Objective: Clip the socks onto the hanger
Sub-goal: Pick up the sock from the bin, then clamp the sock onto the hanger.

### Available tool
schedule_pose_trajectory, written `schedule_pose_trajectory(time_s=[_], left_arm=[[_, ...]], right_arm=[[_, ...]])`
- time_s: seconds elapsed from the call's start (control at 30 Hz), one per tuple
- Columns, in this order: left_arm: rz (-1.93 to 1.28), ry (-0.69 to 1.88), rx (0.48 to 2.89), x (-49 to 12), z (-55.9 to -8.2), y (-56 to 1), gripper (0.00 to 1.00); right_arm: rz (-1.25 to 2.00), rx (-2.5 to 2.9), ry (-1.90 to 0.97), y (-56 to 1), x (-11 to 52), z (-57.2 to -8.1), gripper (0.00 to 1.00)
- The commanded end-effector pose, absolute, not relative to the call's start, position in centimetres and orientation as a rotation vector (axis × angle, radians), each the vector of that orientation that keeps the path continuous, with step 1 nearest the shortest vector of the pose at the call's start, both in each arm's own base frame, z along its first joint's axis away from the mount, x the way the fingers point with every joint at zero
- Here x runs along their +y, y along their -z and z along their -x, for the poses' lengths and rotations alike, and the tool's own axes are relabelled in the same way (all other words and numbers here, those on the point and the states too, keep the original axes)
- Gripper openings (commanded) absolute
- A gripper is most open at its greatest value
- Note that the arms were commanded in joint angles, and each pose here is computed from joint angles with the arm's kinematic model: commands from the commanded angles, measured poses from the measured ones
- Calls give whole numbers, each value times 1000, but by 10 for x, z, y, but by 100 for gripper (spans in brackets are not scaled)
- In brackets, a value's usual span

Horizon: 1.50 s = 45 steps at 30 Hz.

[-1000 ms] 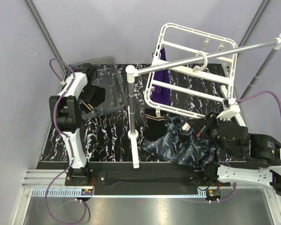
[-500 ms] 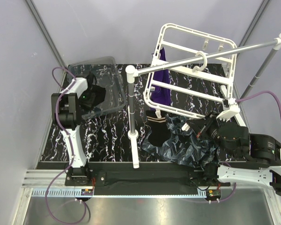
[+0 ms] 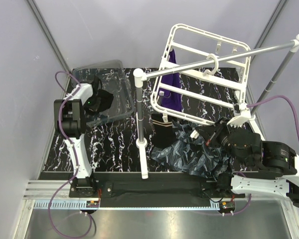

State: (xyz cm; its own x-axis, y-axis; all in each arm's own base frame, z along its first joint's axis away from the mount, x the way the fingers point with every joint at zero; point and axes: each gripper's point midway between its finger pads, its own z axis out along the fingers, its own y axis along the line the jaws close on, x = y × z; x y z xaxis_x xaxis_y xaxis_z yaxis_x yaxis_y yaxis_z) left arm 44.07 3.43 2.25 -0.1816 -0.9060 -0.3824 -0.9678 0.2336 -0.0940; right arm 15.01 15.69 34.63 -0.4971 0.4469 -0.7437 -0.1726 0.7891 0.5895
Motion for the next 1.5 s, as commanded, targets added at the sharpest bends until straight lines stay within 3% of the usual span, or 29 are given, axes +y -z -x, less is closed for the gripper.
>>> schedule_pose_trajectory(time_s=[0.0,0.37,0.5,0.53,0.77,1.13,1.47], left_arm=[[1649,-301,2145,39,-435,-39,0],[1266,-311,1883,21,-396,-216,0],[1112,-147,1785,6,-360,-273,0],[1068,-137,1822,2,-349,-256,0],[545,460,1700,-62,-300,-322,0],[-317,916,1744,-167,-190,-344,0],[-903,1239,1527,-220,-103,-377,0]], right_arm=[[-200,1954,-783,-349,165,-151,0],[-194,1951,-761,-351,164,-153,0],[-197,1948,-763,-354,163,-153,0],[-196,1947,-763,-354,163,-153,0],[-189,1956,-765,-353,165,-152,0],[-178,1937,-762,-358,161,-152,0],[-133,1917,-768,-371,169,-154,0]])
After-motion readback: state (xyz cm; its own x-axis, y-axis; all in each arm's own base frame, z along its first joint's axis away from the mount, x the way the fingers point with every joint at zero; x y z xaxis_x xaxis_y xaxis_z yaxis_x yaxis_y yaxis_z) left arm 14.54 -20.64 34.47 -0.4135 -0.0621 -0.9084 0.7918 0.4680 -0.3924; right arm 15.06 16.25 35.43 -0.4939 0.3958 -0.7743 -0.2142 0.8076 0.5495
